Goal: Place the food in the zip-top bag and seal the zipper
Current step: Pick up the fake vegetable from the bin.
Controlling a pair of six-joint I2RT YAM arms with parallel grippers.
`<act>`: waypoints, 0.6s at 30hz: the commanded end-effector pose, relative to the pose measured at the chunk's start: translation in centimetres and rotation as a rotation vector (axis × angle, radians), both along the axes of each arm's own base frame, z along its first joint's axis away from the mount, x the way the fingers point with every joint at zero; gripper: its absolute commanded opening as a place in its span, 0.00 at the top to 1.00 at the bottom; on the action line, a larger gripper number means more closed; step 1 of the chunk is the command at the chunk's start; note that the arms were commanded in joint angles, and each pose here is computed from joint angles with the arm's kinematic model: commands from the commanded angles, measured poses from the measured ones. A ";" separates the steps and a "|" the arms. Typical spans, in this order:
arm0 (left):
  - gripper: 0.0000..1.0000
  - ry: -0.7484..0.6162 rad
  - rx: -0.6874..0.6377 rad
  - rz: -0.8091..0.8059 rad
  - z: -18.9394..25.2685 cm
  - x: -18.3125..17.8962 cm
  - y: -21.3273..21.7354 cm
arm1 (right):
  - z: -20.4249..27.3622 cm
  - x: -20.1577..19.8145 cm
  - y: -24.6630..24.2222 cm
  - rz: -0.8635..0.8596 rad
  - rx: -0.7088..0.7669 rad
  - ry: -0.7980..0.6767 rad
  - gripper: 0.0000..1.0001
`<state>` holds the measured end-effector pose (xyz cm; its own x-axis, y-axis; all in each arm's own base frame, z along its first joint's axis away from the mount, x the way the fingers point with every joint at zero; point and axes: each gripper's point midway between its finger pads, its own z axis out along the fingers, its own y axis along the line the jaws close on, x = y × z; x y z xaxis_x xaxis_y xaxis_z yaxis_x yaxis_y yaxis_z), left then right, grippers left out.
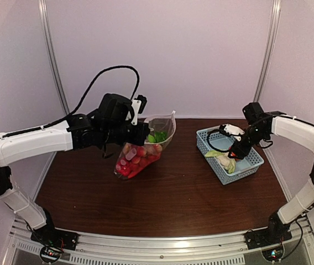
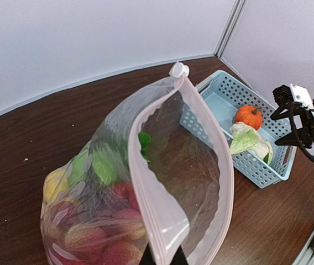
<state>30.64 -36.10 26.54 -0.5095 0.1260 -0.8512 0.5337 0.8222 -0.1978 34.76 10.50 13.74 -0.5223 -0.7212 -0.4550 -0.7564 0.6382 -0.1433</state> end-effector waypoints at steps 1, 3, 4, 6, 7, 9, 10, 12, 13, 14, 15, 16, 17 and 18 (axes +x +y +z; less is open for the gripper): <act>1.00 -0.037 -0.071 -0.006 2.4 -0.2 0.0 | -2.3 0.1 -0.1 0.086 -0.076 0.010 0.31; 1.00 -0.038 -0.071 -0.003 2.4 -0.2 0.2 | -3.0 0.0 0.1 0.107 -0.079 0.026 0.29; 1.00 -0.036 -0.070 -0.001 2.4 -0.2 0.2 | -3.4 0.0 0.2 0.113 -0.081 0.034 0.28; 1.00 -0.034 -0.072 0.003 2.4 -0.2 0.3 | -4.1 0.0 0.3 0.122 -0.085 0.049 0.28; 1.00 -0.033 -0.072 0.004 2.3 -0.3 0.3 | -4.4 0.0 0.4 0.123 -0.085 0.052 0.27; 1.00 -0.031 -0.074 0.008 2.3 -0.3 0.4 | -5.0 0.2 0.7 0.131 -0.084 0.048 0.26; 1.00 -0.029 -0.076 0.010 2.3 -0.3 0.4 | -5.5 0.2 0.9 0.137 -0.088 0.051 0.25; 1.00 -0.027 -0.079 0.010 2.3 -0.3 0.4 | -6.2 0.6 1.2 0.140 -0.097 0.042 0.23; 1.00 -0.026 -0.080 0.008 2.3 -0.2 0.3 | -6.7 0.6 1.3 0.143 -0.104 0.042 0.22; 1.00 -0.024 -0.084 0.006 2.3 -0.3 0.2 | -7.3 0.7 1.3 0.144 -0.111 0.048 0.21; 1.00 -0.023 -0.086 0.005 2.3 -0.3 0.1 | -7.9 0.7 1.5 0.143 -0.118 0.056 0.19; 1.00 -0.023 -0.091 0.004 2.4 -0.3 0.1 | -8.3 0.6 1.6 0.148 -0.120 0.069 0.12; 1.00 -0.021 -0.092 0.003 2.4 -0.3 0.1 | -8.9 0.4 1.7 0.153 -0.124 0.085 0.02; 1.00 -0.020 -0.093 0.002 2.4 -0.4 0.1 | -9.2 0.4 1.7 0.149 -0.131 0.093 0.01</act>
